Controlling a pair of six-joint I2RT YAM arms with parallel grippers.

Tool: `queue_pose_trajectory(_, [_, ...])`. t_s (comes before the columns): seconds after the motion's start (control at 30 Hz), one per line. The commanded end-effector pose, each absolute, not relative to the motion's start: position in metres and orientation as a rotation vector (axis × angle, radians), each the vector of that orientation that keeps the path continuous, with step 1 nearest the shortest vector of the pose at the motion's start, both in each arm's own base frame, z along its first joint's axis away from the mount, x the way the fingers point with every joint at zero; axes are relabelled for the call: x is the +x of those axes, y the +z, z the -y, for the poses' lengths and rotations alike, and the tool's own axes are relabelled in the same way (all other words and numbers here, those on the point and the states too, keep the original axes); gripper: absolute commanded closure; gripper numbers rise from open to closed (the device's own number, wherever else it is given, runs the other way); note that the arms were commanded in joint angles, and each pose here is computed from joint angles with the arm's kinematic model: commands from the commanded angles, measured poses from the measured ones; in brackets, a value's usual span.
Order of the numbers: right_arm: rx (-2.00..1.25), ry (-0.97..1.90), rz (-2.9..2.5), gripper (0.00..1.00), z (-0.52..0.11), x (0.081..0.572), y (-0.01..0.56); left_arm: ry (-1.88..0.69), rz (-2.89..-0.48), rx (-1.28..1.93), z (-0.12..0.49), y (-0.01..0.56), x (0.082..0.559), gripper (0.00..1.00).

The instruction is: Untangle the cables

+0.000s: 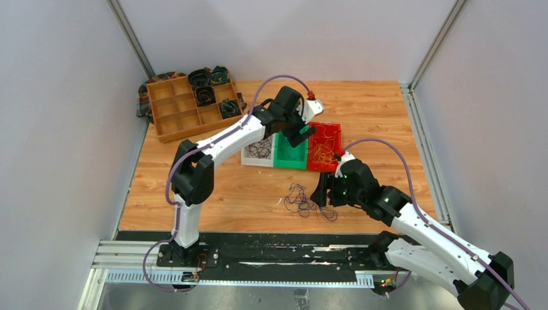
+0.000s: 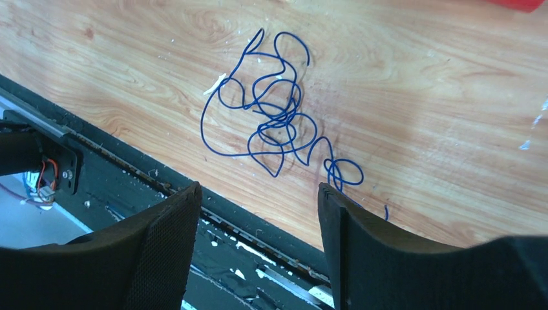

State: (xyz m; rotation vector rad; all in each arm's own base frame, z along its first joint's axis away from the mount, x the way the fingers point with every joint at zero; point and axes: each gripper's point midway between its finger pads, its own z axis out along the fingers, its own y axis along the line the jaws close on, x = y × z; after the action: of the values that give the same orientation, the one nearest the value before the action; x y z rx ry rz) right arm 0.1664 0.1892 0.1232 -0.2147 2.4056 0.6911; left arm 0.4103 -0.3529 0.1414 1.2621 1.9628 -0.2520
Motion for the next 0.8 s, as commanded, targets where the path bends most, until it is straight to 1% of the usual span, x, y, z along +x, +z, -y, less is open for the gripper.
queue_pose_trajectory(0.0, [-0.206,0.59,-2.349,0.34,-0.176,0.182,0.136,-0.336,-1.87,1.263,0.347,0.22,0.398,0.02])
queue_pose_trajectory(0.23, [-0.29,0.529,-2.394,0.35,-0.181,0.189,0.116,-0.411,-1.892,1.309,0.314,0.256,0.364,0.02])
queue_pose_trajectory(0.33, [-0.318,0.553,-2.403,0.37,-0.19,0.192,0.103,-0.469,-1.919,1.334,0.299,0.248,0.337,0.02])
queue_pose_trajectory(0.5, [-0.365,0.603,-2.38,0.4,-0.212,0.203,0.086,-0.547,-1.987,1.388,0.278,0.214,0.291,0.02])
queue_pose_trajectory(0.67, [-0.468,0.572,-2.36,0.41,-0.23,0.218,0.075,-0.613,-2.089,1.365,0.267,0.19,0.265,0.0])
queue_pose_trajectory(0.77, [-0.524,0.548,-2.382,0.41,-0.238,0.223,0.063,-0.642,-2.121,1.349,0.263,0.184,0.255,0.04])
